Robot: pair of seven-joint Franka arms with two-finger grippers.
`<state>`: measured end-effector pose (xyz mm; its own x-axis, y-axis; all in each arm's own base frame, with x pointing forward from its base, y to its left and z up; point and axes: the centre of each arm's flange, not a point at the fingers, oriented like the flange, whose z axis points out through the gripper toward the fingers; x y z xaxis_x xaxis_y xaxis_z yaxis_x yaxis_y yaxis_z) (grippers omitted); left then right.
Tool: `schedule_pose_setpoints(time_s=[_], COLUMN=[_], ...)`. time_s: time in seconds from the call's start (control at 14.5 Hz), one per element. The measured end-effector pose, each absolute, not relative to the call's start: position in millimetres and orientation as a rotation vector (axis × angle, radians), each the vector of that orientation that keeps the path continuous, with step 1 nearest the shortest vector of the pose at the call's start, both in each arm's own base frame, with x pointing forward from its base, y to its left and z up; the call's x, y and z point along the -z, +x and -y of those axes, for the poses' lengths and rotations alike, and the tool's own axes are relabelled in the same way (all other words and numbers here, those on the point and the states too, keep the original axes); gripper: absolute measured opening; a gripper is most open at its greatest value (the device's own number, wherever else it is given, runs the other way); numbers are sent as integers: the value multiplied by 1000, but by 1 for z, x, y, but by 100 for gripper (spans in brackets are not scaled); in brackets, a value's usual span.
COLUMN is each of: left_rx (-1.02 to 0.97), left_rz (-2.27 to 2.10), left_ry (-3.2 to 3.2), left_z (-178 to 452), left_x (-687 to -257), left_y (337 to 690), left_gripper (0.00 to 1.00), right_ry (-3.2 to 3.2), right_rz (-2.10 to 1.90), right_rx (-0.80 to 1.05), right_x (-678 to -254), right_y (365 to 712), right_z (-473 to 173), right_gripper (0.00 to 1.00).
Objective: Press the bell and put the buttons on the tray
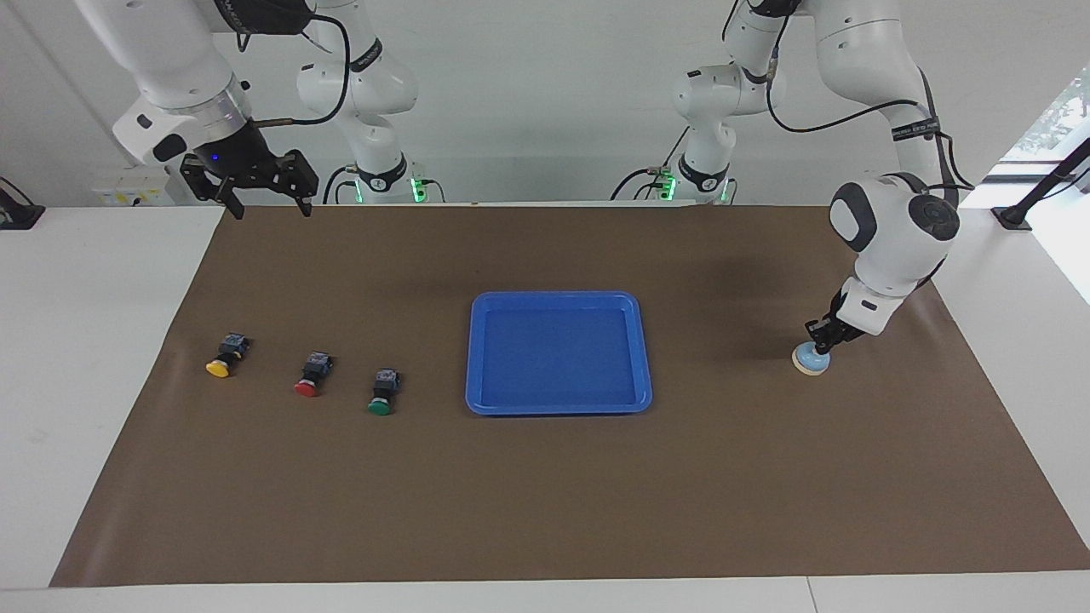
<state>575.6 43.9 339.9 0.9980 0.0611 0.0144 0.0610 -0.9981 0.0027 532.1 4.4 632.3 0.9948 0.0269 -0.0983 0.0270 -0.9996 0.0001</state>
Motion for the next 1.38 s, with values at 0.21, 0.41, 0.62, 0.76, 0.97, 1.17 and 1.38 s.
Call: schedule_pose_setpoints(time_s=[0.21,0.41,0.62,0.76,0.97,1.17,1.38], left_rx=[72,109,57,40,62,90,42], left_rz=[-94,-86,-83,-99,-99,-80,-90], left_ry=[3133,3129,3131,3131,3129,3128,3130], left_z=[-44,-42,-38,-40,-39,-33,-36], left_x=[-378,-451,-501,-525,-554,-590,-623], left_y=[585,588,575,562,548,543,541], left_gripper=[1,9,39,60,100,100,100], right_ry=[3136,3136,3136,3136,3136,3136,3136], right_rz=[-42,-42,-42,-42,-42,-42,-39], right_rx=[154,154,154,154,154,154,155], right_x=[-632,-632,-632,-632,-632,-632,-632], right_y=[532,532,532,532,532,532,532], right_z=[-4,-4,-4,-4,-4,-4,-3], right_gripper=[100,100,100,100,100,100,100])
